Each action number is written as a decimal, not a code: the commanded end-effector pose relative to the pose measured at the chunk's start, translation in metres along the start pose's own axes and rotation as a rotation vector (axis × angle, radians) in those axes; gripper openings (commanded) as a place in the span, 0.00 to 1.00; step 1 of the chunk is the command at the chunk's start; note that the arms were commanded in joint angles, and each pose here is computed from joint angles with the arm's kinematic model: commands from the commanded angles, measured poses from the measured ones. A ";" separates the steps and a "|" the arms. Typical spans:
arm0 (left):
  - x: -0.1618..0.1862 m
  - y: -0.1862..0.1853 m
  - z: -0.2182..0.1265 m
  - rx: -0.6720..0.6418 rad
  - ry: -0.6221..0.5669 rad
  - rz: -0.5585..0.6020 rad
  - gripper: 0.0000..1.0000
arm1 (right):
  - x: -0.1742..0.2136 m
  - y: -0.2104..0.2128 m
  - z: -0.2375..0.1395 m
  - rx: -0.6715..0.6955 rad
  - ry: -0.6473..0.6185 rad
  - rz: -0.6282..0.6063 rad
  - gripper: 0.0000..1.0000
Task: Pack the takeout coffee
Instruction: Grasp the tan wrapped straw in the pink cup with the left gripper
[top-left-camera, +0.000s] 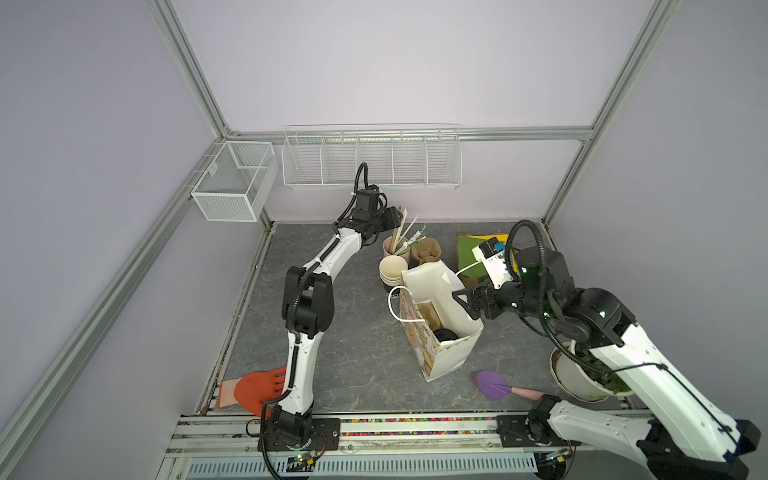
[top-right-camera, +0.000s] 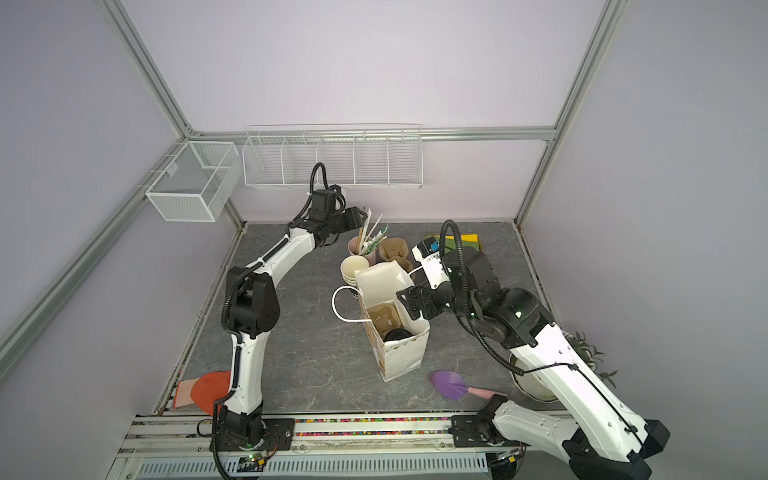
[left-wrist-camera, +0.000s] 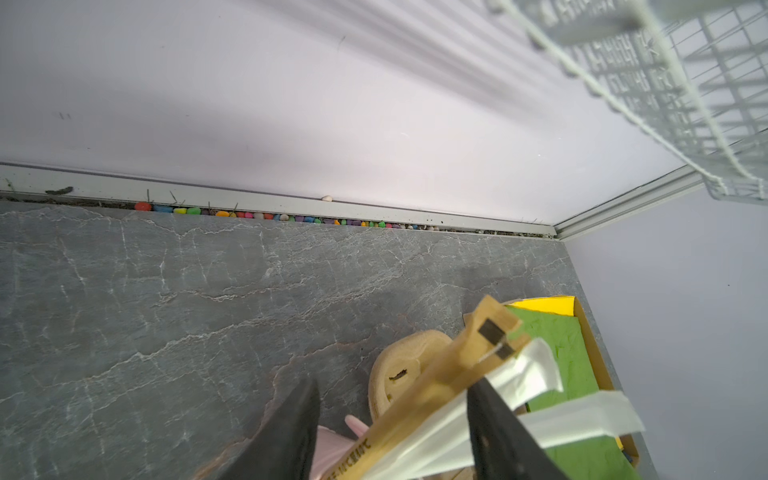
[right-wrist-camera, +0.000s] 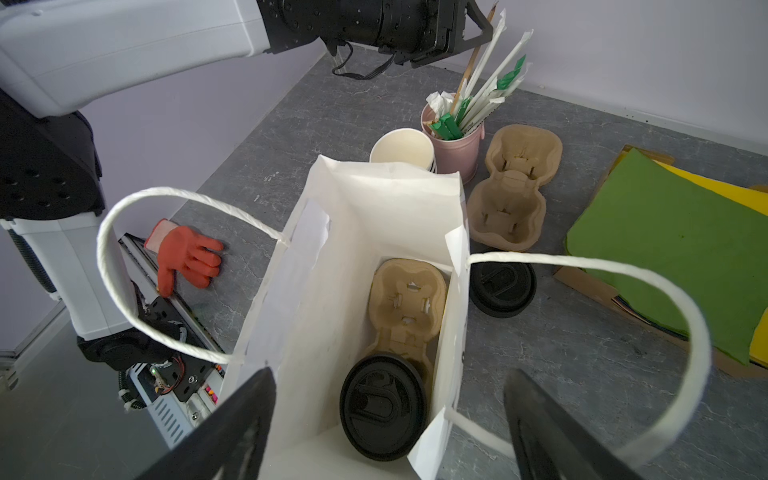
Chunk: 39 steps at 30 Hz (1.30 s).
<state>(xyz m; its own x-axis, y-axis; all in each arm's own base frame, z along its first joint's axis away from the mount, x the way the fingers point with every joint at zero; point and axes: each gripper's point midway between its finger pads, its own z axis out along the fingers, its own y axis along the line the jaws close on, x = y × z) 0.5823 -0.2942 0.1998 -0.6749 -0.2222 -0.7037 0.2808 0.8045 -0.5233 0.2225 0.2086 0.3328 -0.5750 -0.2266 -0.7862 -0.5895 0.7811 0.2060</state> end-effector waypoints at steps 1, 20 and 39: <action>-0.030 -0.002 0.001 0.015 -0.093 0.000 0.55 | 0.000 0.002 0.004 -0.017 -0.004 -0.011 0.88; -0.040 -0.006 -0.006 0.010 -0.128 0.007 0.39 | 0.001 0.002 0.006 -0.022 -0.007 -0.004 0.88; -0.051 -0.023 -0.027 0.061 -0.158 0.000 0.21 | -0.001 0.004 0.002 -0.033 -0.018 0.002 0.88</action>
<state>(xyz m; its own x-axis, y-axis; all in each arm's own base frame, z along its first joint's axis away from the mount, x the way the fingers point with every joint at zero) 0.5904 -0.2941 0.1992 -0.6617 -0.2627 -0.7023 0.2658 0.7936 -0.5473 0.2216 0.2124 0.3319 -0.5745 -0.2249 -0.7870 -0.6008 0.7688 0.2190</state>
